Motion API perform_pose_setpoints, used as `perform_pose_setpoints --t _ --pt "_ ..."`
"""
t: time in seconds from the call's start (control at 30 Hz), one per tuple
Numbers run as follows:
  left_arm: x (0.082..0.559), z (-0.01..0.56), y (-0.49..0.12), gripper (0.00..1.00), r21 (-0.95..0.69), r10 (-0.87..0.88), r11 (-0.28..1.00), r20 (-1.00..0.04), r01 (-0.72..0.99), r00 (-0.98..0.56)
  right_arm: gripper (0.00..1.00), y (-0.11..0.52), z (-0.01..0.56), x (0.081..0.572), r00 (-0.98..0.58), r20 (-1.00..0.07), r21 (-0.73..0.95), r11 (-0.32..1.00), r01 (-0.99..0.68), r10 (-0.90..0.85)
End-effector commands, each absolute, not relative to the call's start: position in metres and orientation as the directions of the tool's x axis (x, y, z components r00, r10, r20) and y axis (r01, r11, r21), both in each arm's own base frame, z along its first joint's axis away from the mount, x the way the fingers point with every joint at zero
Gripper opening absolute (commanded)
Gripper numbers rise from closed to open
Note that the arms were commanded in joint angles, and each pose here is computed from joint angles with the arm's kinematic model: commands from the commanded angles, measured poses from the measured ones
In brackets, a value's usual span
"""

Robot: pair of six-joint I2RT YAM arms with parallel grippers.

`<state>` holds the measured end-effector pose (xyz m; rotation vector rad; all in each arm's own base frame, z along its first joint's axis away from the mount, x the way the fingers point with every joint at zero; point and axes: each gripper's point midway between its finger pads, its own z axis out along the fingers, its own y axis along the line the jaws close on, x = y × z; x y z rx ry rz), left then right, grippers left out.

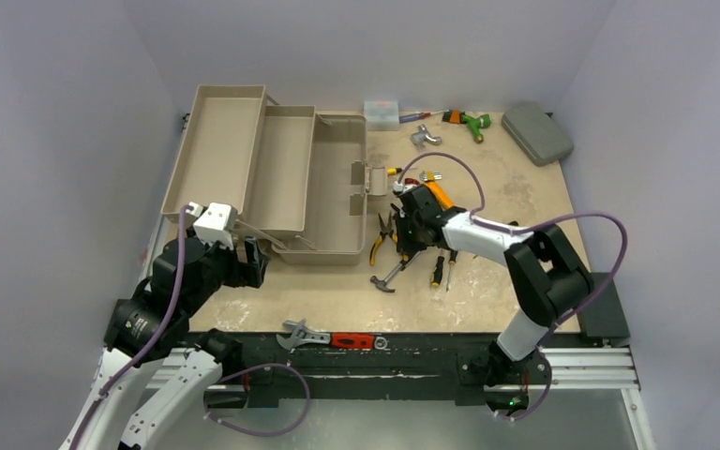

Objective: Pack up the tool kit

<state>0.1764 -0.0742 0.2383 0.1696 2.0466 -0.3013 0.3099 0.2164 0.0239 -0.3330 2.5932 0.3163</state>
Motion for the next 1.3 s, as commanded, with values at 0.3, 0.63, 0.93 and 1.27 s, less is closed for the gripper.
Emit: perform_pose_setpoints --t 0.3,0.63,0.93,1.27 --pt "0.178 0.245 -0.079 0.80 -0.133 0.007 0.950 -0.897 0.284 -0.442 0.00 0.202 0.158 0.298 -0.702 -0.712 0.272 0.926 -0.260 0.011" --pt "0.171 0.255 -0.090 0.80 -0.158 0.002 0.918 -0.916 0.363 -0.402 0.00 0.272 0.261 0.289 -0.556 -0.819 0.502 0.645 -0.577 0.140" --pt "0.172 0.254 -0.088 0.80 -0.154 -0.001 0.923 -0.916 0.351 -0.401 0.00 0.311 0.247 0.329 -0.624 -0.769 0.494 0.748 -0.443 0.138" --pt "0.173 0.252 -0.084 0.80 -0.148 -0.001 0.932 -0.913 0.330 -0.407 0.00 0.344 0.170 0.352 -0.686 -0.728 0.291 0.908 -0.301 0.006"
